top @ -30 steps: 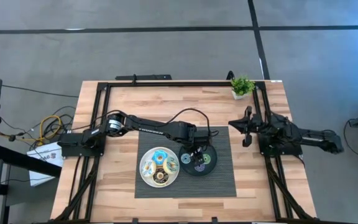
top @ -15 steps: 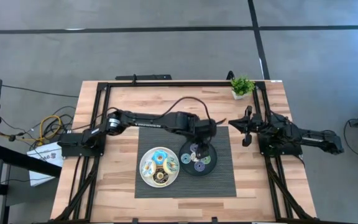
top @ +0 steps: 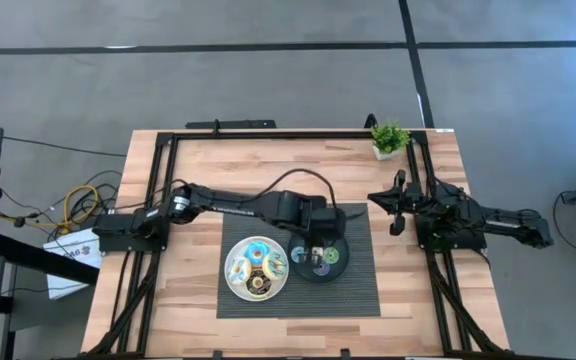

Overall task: Pick & Place donuts
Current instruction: Return to Home Position

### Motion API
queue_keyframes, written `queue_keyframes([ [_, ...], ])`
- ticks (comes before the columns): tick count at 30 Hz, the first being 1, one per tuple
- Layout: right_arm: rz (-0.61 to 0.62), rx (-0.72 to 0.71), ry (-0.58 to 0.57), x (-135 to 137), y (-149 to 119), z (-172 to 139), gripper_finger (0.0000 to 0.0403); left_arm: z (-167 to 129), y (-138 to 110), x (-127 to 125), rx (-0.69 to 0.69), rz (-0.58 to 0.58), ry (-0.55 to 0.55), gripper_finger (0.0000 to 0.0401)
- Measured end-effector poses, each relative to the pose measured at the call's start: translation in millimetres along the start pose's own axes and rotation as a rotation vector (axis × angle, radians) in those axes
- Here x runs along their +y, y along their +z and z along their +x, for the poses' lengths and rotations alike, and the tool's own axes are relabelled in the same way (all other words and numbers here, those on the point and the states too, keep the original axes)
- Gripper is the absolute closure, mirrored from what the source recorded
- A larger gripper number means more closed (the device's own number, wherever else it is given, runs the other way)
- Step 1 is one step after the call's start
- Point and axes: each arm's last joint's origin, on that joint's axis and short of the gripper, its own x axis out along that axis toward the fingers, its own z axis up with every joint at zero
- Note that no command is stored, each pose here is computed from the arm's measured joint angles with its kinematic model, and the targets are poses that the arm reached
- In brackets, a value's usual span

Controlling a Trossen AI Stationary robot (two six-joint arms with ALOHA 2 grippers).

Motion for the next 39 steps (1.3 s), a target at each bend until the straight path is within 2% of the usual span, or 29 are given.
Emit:
queue_keyframes([
  [7, 0.0, 0.0, 0.0, 0.0, 0.0, 0.0, 0.0403, 7.5, -24.4, -10.3, 0.19, 0.054, 0.055, 0.04],
  [10, 0.0, 0.001, 0.0, 0.0, -0.2, 0.0, 0.0403, -0.3, -44.5, -14.3, 0.224, 0.061, 0.078, 0.0401],
  [12, 0.0, 0.001, 0.0, 0.0, -0.2, 0.0, 0.0403, -9.3, -64.6, -14.7, 0.196, 0.049, 0.081, 0.0401],
  [15, 0.0, 0.001, 0.0, 0.0, -0.2, 0.0, 0.0403, -30.0, -104.5, -11.9, 0.062, -0.011, 0.047, 0.0401],
  [22, 0.0, 0.001, 0.0, 0.0, -0.2, 0.0, 0.0403, -83.6, -224.4, -6.7, -0.322, -0.15, -0.056, 0.0401],
  [24, 0.0, 0.001, 0.0, 0.0, -0.2, 0.0, 0.0403, -94.5, -255.1, -6.4, -0.436, -0.15, -0.077, 0.0401],
  [27, 0.0, 0.002, 0.0, 0.0, -0.3, 0.0, 0.0403, -103.7, -296.2, -6.2, -0.592, -0.045, -0.092, 0.0401],
  [29, 0.0, 0.002, 0.0, 0.0, -0.3, 0.0, 0.0403, -109.0, -317.1, -5.7, -0.694, 0.019, -0.095, 0.0401],
  [33, 0.0, 0.001, -0.001, 0.0, -0.3, 0.0, 0.0403, -121.7, -344.7, -2.3, -0.878, -0.034, -0.108, 0.0401],
  [39, 0.0, 0.002, 0.0, 0.0, -0.3, 0.0, 0.0403, -132.0, -375.5, 1.3, -1.117, 0.023, -0.061, 0.0401],
])
